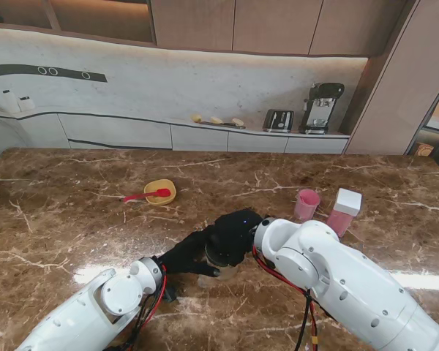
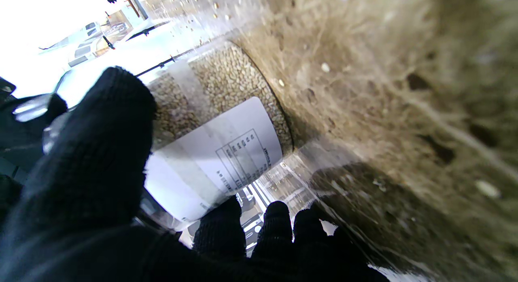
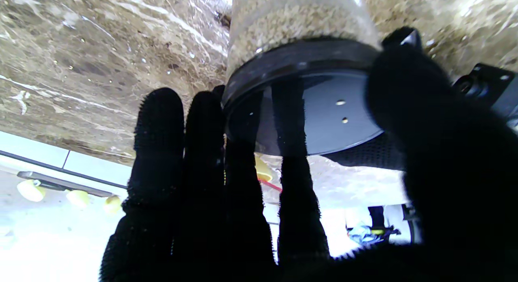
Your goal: Measure grain into the airtight container
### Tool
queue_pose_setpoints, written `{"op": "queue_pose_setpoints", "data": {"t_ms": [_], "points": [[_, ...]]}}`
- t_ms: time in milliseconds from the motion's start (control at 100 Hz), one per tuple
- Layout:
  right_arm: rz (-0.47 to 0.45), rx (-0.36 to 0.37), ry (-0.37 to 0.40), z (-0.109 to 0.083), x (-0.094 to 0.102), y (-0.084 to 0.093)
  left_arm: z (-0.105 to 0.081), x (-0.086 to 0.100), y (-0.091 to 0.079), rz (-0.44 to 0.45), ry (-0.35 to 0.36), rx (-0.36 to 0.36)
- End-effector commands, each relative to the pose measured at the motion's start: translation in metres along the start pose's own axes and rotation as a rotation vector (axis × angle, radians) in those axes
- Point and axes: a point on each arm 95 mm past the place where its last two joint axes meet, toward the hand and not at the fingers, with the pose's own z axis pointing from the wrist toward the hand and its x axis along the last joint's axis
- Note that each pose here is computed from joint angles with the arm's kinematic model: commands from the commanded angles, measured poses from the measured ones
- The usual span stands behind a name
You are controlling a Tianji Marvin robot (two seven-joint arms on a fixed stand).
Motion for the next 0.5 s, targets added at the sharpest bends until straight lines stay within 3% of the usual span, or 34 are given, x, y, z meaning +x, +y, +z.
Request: {"op": "queue_pose_setpoints", "data": {"t_ms": [0,170,490], "points": [[0.04,0.026,-0.006,0.003,0.005,-0.019,-0.009,-0.02,0.021,-0.012,-0.066,-0.056],[0.069,-0.066,-0.008,0.005,0.004,-0.023,-0.009,-0.019,0.022,-0.011,-0.066,-0.058],[-0.004,-0.119,0.004,-0.014,0.006,-0.004,-0.01,-0.019,0.021,-0.009,-0.069,-0.054]]}}
